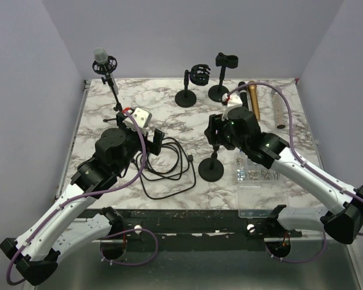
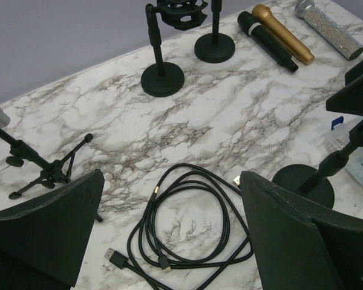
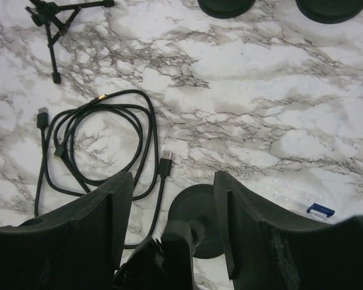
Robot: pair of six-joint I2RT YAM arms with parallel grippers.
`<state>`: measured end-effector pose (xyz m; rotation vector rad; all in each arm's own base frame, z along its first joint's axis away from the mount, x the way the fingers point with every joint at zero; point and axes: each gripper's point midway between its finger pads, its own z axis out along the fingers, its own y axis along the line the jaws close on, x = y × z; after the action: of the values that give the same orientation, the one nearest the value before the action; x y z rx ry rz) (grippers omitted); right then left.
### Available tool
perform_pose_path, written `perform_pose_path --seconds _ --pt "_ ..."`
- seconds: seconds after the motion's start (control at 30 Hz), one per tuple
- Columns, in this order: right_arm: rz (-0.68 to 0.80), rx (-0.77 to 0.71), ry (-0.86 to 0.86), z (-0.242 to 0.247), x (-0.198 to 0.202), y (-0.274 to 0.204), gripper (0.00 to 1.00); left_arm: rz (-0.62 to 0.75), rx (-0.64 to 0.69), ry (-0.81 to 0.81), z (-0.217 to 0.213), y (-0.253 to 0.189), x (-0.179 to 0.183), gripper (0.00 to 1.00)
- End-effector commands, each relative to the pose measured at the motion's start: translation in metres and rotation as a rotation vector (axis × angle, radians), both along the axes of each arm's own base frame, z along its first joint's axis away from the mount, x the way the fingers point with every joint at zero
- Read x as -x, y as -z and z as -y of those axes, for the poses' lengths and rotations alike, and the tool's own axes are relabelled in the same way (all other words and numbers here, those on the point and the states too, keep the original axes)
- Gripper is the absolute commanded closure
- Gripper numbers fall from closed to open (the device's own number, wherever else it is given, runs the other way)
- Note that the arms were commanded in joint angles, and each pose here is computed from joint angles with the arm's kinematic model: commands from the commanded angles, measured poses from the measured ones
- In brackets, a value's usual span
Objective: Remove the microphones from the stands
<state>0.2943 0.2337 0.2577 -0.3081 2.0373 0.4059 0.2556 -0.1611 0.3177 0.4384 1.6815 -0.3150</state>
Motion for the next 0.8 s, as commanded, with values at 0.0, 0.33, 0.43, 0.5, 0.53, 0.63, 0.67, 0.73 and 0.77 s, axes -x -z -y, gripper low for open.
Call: perform_pose_path --seconds 0.0,0.33,0.43,0.5,0.53,0.63,0.67,0.73,0.77 --pt "-0.170 0.273 0.062 0.030 0.008 0.089 0.38 0.024 0.010 -0.022 -0.005 -0.012 -0.002 0.01" --pt "-0.169 0.251 0.049 0.021 0.008 0.089 0.28 0.021 0.018 -0.016 -0.003 -0.011 -0.002 0.01" --pt "-0.116 0.168 0.029 0.008 0.002 0.062 0.20 0.010 0.015 -0.017 -0.001 -0.008 -0.004 0.01" --pt "-0.082 0.112 0.012 -0.003 -0.003 0.042 0.16 0.004 0.011 -0.022 -0.001 -0.006 -0.006 0.01" --pt "-0.069 0.091 0.004 -0.007 -0.005 0.034 0.14 0.001 0.012 -0.031 -0.002 -0.007 -0.007 0.01" --pt "-0.028 0.029 -0.017 -0.020 -0.012 0.011 0.09 -0.013 0.038 -0.064 -0.007 -0.008 -0.013 0.01" --pt "-0.017 0.014 -0.020 -0.023 -0.014 0.005 0.08 -0.018 0.053 -0.073 -0.009 -0.010 -0.015 0.01" --pt "0.007 -0.012 -0.031 -0.028 -0.016 -0.007 0.07 -0.027 0.089 -0.094 -0.012 -0.017 -0.018 0.02" --pt "0.020 -0.024 -0.035 -0.029 -0.017 -0.011 0.06 -0.026 0.114 -0.104 -0.015 -0.024 -0.019 0.01"
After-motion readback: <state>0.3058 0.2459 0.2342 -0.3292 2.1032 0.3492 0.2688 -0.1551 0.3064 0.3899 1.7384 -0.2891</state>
